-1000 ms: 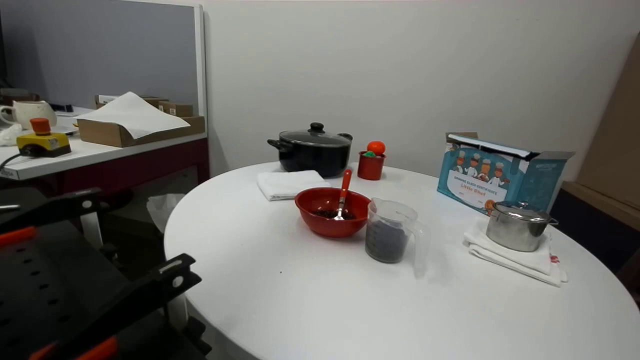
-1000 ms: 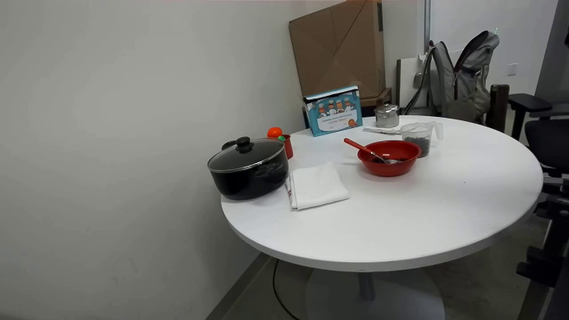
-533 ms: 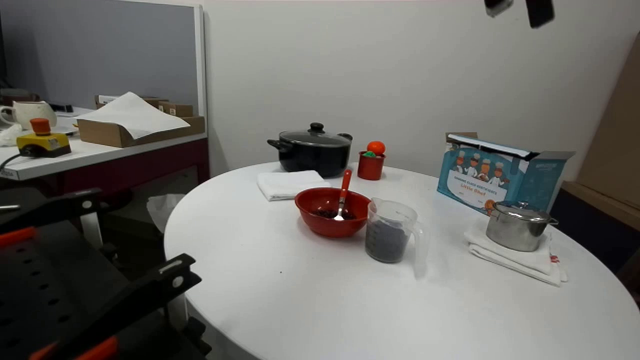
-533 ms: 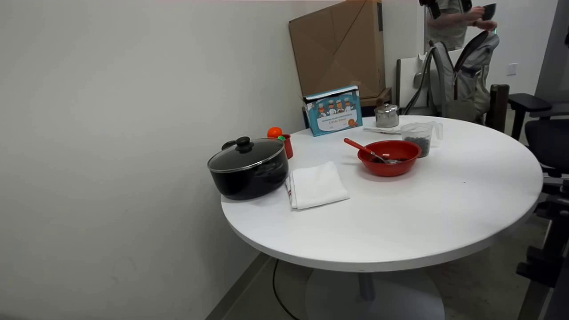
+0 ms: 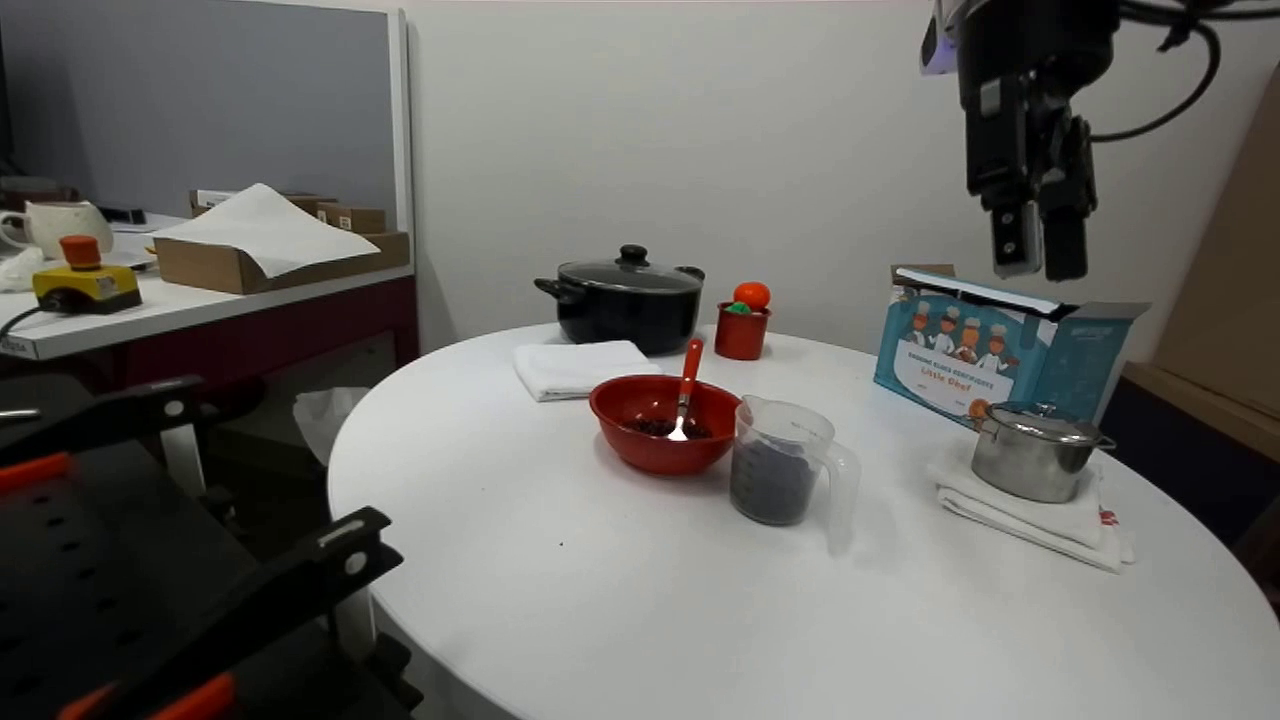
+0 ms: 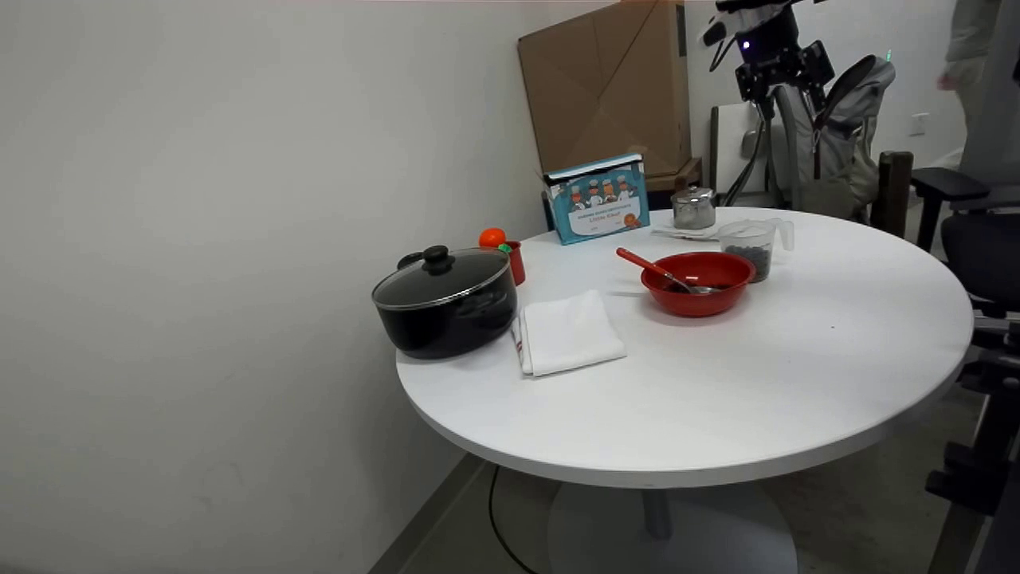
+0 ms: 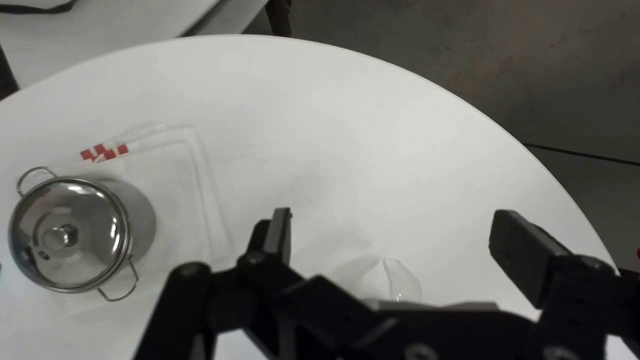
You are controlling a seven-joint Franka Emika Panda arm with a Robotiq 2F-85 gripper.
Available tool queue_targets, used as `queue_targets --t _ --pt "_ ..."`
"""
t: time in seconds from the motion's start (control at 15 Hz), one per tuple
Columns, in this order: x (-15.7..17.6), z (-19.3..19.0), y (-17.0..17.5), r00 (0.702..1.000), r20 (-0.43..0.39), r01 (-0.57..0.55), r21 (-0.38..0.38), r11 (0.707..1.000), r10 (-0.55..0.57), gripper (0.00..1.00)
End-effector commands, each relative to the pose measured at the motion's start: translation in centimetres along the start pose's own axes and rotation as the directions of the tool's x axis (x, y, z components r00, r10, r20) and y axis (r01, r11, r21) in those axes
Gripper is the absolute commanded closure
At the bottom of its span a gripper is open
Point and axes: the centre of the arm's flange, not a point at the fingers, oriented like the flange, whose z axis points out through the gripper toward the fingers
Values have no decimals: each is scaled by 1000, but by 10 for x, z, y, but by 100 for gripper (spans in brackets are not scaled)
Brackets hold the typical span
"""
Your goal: Pour some of the contents of the jug into the red bowl
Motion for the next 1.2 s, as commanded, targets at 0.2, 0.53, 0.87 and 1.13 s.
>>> queue_targets --t 0.2,0.53,0.87,1.13 --pt "29 35 9 997 -16 -70 39 997 71 0" --pt "53 57 -5 998 -22 -60 65 996 62 0" --pt "76 93 -21 999 -24 -39 92 995 41 0" --pt "93 119 -32 997 -33 -65 104 992 69 0"
